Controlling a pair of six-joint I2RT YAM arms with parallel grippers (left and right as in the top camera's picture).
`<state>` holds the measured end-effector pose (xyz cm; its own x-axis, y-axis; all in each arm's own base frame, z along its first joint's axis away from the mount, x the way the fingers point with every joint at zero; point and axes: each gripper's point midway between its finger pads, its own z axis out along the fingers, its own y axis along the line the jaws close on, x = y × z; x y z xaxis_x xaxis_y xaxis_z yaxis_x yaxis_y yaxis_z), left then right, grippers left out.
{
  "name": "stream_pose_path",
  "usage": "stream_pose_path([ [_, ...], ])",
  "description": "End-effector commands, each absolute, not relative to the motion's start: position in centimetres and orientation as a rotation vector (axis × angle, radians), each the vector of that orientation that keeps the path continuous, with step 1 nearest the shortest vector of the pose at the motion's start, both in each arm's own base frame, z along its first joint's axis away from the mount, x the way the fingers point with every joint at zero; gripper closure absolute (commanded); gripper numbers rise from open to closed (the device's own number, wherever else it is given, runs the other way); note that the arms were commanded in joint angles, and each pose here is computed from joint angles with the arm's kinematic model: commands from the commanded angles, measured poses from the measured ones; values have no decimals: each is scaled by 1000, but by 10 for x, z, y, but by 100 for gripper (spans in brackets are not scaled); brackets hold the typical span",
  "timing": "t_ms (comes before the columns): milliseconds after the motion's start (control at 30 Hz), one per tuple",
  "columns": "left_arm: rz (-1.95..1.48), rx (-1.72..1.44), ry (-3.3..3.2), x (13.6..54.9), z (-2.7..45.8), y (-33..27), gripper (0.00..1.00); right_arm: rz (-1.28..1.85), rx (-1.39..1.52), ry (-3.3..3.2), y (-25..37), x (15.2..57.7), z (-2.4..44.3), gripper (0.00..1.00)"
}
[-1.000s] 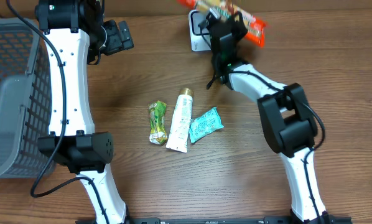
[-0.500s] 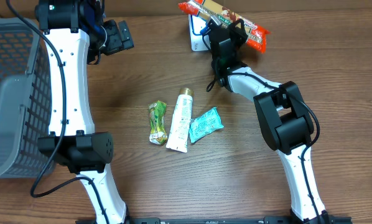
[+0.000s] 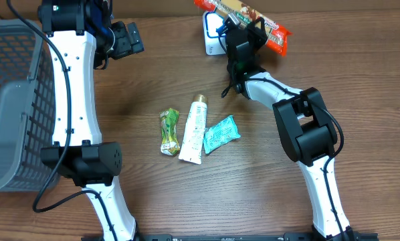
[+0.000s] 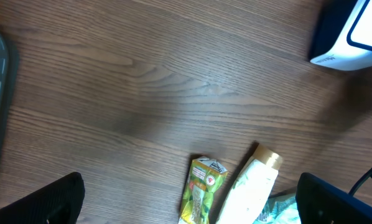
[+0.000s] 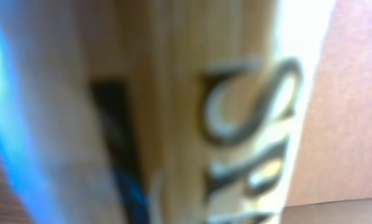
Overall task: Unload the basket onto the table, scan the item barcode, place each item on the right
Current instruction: 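Hold the spaghetti package barcode in front of the scanner, then carry the spaghetti package right and set it on the table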
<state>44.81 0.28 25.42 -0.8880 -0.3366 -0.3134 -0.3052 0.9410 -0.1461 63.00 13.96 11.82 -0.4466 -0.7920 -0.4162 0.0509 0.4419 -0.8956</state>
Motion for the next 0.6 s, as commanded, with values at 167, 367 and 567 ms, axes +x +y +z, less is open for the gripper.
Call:
stream_pose_path([
  [167, -144, -484, 2721, 448, 266, 3, 0, -1033, -269, 1660, 121, 609, 266, 97],
  [367, -144, -484, 2721, 448, 266, 3, 0, -734, -339, 1789, 127, 564, 323, 97],
  [567, -144, -484, 2721, 448, 266, 3, 0, -124, -10, 1975, 104, 487, 364, 96],
])
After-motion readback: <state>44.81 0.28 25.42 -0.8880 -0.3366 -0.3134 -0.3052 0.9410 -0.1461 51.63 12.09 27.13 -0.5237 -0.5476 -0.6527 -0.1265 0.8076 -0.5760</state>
